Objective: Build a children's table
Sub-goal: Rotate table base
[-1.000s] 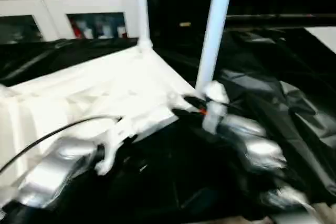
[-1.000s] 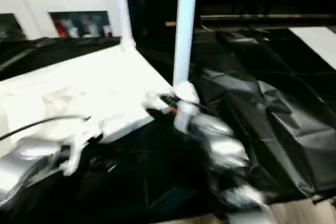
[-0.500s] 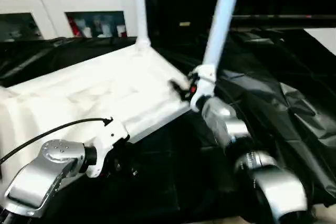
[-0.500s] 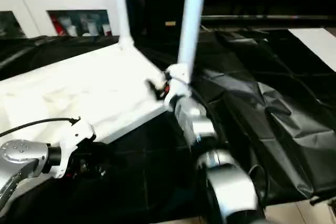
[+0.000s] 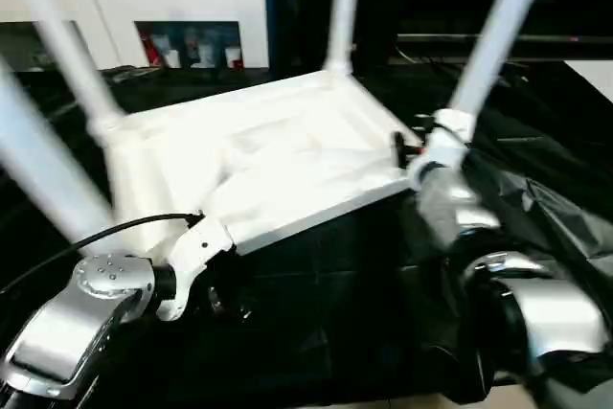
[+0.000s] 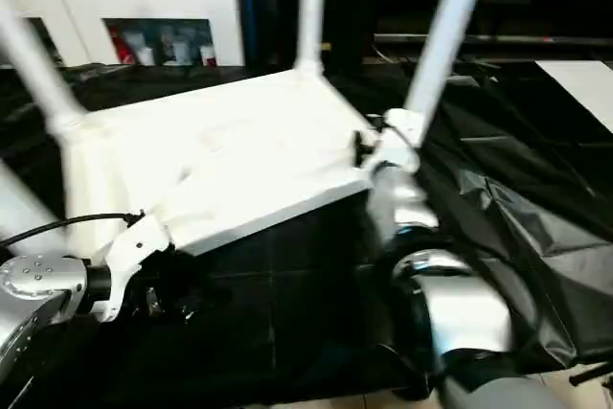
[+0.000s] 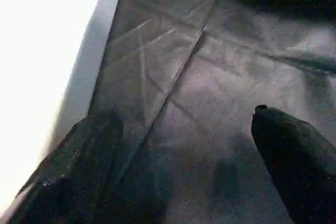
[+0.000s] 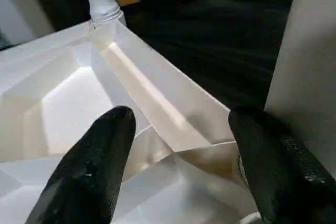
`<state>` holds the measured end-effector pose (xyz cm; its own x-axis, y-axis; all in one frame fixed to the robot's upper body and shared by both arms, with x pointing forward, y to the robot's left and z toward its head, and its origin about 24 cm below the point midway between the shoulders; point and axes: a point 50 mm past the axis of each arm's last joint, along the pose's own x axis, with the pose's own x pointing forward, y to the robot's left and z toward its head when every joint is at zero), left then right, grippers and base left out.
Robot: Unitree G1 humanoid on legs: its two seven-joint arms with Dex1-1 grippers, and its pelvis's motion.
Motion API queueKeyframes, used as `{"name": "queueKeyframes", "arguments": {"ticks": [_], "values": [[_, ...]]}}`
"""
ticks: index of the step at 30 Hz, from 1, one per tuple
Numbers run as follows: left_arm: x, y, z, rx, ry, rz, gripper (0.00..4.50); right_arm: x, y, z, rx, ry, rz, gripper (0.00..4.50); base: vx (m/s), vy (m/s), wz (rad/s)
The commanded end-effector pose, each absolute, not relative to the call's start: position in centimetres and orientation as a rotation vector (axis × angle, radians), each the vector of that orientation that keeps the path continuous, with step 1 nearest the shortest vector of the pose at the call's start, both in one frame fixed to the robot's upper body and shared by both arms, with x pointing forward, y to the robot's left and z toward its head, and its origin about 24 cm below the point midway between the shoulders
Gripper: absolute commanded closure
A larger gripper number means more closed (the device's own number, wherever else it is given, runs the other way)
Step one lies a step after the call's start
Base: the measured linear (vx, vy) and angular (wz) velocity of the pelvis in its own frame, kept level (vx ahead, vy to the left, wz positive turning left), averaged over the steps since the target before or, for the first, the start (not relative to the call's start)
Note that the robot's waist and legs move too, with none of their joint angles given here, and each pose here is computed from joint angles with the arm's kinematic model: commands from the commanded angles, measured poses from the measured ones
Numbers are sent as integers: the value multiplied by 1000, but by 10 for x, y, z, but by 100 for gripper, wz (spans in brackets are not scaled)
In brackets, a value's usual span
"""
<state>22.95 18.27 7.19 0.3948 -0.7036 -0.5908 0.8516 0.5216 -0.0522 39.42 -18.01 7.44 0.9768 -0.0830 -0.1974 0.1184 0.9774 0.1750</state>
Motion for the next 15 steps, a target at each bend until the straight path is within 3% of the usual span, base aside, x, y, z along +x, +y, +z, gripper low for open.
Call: {"name": "queueKeyframes", "arguments": {"ticks": [1,9,12,15], "values": [[222,191,75,258,600,-996,2,401,-217,107,151,75,-205,128,0,0,0],[199,209,75,192,580,-947,2,395,-261,124,95,39,-256,128,0,0,0],[199,216,76,185,537,-909,2,395,-259,125,124,29,-205,128,0,0,0],[205,228,85,138,389,-825,2,396,-238,116,136,46,11,128,0,0,0]]}}
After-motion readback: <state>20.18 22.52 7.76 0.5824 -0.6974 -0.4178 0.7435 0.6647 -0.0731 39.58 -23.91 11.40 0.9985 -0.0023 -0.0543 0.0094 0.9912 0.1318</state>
